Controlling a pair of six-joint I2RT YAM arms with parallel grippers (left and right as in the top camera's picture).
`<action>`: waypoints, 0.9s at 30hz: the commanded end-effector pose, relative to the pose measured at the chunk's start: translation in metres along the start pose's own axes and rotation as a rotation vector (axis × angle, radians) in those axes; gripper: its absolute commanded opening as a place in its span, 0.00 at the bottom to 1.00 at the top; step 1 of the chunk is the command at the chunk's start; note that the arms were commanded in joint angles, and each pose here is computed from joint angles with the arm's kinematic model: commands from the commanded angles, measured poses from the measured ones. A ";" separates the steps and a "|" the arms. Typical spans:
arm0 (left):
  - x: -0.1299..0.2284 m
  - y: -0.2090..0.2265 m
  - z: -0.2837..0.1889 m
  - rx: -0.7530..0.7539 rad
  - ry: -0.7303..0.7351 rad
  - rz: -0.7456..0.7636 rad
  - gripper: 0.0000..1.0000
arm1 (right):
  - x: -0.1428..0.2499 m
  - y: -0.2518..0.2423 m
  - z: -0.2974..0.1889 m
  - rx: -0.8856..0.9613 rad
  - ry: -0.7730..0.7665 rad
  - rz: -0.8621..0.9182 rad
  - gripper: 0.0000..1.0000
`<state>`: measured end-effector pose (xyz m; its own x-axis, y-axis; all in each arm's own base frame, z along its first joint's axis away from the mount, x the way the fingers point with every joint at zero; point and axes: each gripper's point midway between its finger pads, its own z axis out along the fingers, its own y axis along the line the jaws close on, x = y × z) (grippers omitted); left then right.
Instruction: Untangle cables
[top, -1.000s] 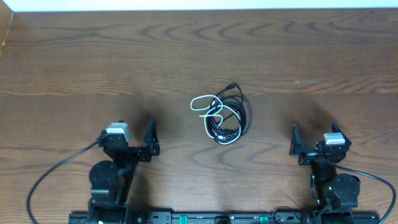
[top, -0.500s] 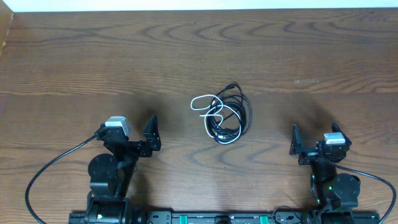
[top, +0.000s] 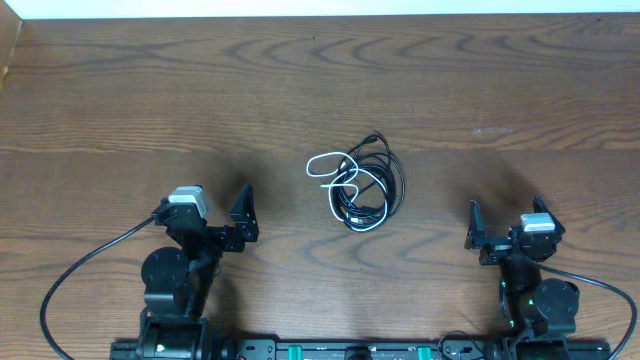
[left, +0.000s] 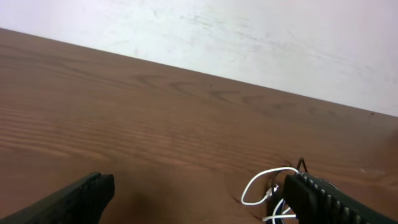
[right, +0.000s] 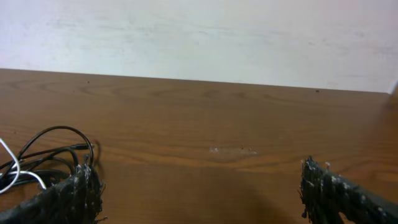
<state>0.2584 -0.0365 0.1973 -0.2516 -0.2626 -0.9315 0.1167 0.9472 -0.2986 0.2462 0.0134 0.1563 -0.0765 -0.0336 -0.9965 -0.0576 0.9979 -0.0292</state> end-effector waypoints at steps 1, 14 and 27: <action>-0.010 -0.012 -0.003 0.056 -0.013 -0.009 0.94 | 0.001 0.001 0.000 -0.004 0.003 0.005 0.99; -0.053 -0.031 -0.003 0.051 0.136 -0.034 0.94 | 0.001 0.001 0.000 -0.004 0.003 0.005 0.99; -0.057 -0.080 0.018 0.139 0.378 -0.010 0.94 | 0.001 0.001 0.000 -0.004 0.003 0.006 0.99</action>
<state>0.2777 -0.0834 0.2645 -0.5659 -0.1796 -0.8046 0.1921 0.9204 -0.3406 0.2462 0.0134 0.1563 -0.0765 -0.0336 -0.9965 -0.0576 0.9979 -0.0292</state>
